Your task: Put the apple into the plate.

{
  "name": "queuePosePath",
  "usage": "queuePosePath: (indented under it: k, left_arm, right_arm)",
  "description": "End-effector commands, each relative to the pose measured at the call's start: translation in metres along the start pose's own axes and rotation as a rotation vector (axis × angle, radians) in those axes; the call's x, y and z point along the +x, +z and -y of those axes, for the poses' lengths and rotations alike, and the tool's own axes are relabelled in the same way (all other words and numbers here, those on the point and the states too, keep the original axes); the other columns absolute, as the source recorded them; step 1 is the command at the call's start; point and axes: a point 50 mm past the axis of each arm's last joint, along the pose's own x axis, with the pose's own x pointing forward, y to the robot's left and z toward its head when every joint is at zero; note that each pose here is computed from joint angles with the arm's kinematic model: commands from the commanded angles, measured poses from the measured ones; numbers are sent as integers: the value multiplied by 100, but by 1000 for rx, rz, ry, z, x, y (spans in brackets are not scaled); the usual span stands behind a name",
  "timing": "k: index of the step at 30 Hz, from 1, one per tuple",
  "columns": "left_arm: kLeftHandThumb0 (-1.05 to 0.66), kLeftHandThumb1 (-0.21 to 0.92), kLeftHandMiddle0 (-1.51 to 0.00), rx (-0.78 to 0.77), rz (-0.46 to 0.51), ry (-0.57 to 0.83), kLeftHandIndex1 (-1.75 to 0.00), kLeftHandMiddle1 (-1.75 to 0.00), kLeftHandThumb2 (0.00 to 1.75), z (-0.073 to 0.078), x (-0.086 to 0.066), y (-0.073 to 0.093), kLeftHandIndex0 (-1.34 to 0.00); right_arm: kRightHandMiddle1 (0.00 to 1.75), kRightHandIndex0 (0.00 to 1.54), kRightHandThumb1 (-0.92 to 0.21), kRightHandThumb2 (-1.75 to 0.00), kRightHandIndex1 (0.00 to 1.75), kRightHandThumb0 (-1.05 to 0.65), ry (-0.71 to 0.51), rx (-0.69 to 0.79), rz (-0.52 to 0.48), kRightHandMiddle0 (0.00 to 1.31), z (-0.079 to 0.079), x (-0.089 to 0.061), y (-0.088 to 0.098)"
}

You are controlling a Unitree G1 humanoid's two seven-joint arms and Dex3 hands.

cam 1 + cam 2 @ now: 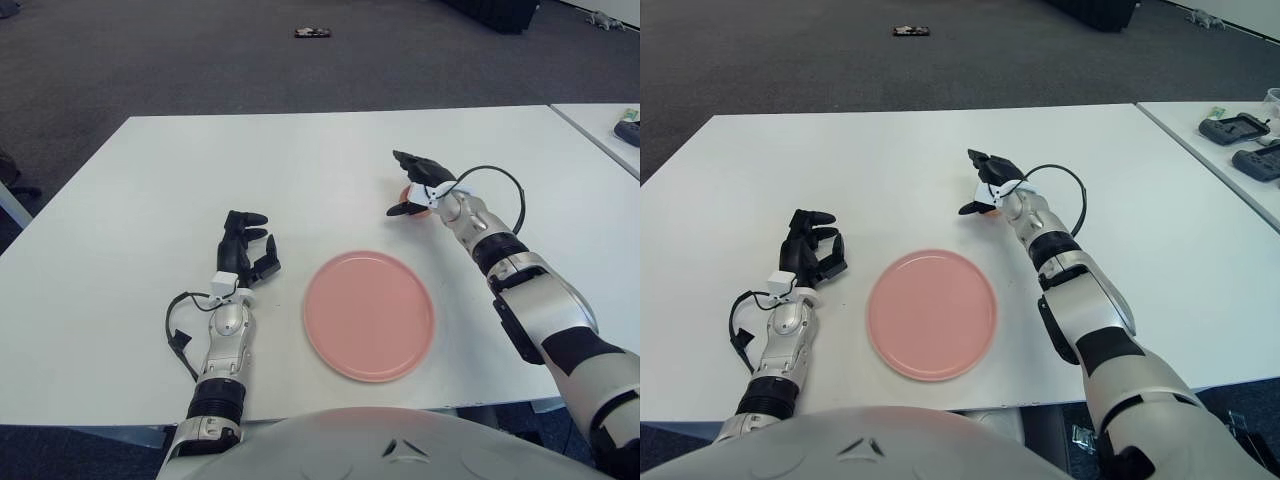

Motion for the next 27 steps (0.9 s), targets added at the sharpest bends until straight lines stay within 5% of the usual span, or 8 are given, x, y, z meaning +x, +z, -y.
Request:
queuePosePath:
  k: [1,27]
  left_arm:
    - [-1,50,-46,23,-139,28,-175,-174,112,-9,-20,-31,-27]
    - [-1,54,-43,1,-144,27,-175,-174,107,-8,-20,-29,-24]
  right_arm:
    - [0,0,-71,-15,0,-96,1,-35,-9,0,8,3,0]
    - [0,0,-80,-19,0,-105,154,-116,-87,0,-20,-9,-24]
